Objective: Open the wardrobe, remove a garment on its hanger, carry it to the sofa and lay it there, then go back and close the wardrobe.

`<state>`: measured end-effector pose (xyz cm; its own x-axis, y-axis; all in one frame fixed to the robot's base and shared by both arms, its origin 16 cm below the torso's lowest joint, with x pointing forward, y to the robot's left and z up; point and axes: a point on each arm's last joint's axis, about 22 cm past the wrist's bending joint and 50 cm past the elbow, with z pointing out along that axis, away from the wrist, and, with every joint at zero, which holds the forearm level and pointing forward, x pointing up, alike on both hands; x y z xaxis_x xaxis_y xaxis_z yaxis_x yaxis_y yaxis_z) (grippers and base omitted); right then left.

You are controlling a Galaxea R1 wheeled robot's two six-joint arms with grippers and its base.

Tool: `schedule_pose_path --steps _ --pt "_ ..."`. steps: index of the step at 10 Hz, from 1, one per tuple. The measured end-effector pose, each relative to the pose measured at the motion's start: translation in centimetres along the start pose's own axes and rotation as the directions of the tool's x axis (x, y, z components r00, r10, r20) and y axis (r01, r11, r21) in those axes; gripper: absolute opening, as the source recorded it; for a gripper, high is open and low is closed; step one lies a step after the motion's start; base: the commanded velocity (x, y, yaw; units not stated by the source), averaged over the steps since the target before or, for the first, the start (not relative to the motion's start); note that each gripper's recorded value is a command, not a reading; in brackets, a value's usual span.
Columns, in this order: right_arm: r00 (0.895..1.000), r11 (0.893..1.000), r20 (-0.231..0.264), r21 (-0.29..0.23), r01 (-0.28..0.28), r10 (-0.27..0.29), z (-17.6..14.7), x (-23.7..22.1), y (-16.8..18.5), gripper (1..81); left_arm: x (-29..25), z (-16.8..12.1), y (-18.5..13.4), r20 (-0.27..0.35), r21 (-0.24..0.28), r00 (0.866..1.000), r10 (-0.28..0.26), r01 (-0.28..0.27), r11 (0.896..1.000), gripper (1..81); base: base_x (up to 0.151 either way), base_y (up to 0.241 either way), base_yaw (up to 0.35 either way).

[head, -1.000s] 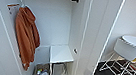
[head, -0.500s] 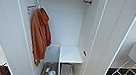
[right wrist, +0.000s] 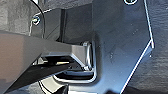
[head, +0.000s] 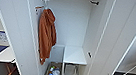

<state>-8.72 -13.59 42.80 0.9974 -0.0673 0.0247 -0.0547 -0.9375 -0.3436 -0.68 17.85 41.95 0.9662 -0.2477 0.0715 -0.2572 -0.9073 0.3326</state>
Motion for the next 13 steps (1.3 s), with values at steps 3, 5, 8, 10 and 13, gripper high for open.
schedule_pose_path --steps 3,5,8,10,13 --pt "1.000 1.000 0.003 0.000 -0.001 0.001 0.0 -0.3 0.0 81.1 -0.1 0.1 0.3 0.001 -0.003 1.000 -0.002 0.002 1.000 81.1 0.000 0.000 0.000" --pt "1.000 1.000 0.004 0.000 -0.001 0.001 0.0 -0.3 0.0 81.1 -0.1 0.0 0.0 0.002 0.000 1.000 -0.016 0.016 1.000 81.1 0.000 0.000 0.000" --pt "1.000 1.000 0.003 0.000 -0.001 0.001 0.0 -0.2 0.0 81.1 -1.5 -0.7 -2.5 0.020 0.045 0.992 -0.129 0.128 0.991 81.1 0.000 0.000 0.000" --pt "1.000 1.000 0.003 0.002 -0.001 0.001 0.0 -0.3 -0.1 81.1 -3.9 -0.7 -2.7 0.084 0.094 0.984 -0.156 0.148 0.984 81.1 0.000 0.000 0.000" --pt "1.000 1.000 0.003 0.005 -0.002 0.002 0.1 -0.3 -0.4 81.1 -4.7 -0.5 -1.7 0.153 0.093 0.982 -0.113 0.100 0.991 81.1 0.000 0.000 0.000"
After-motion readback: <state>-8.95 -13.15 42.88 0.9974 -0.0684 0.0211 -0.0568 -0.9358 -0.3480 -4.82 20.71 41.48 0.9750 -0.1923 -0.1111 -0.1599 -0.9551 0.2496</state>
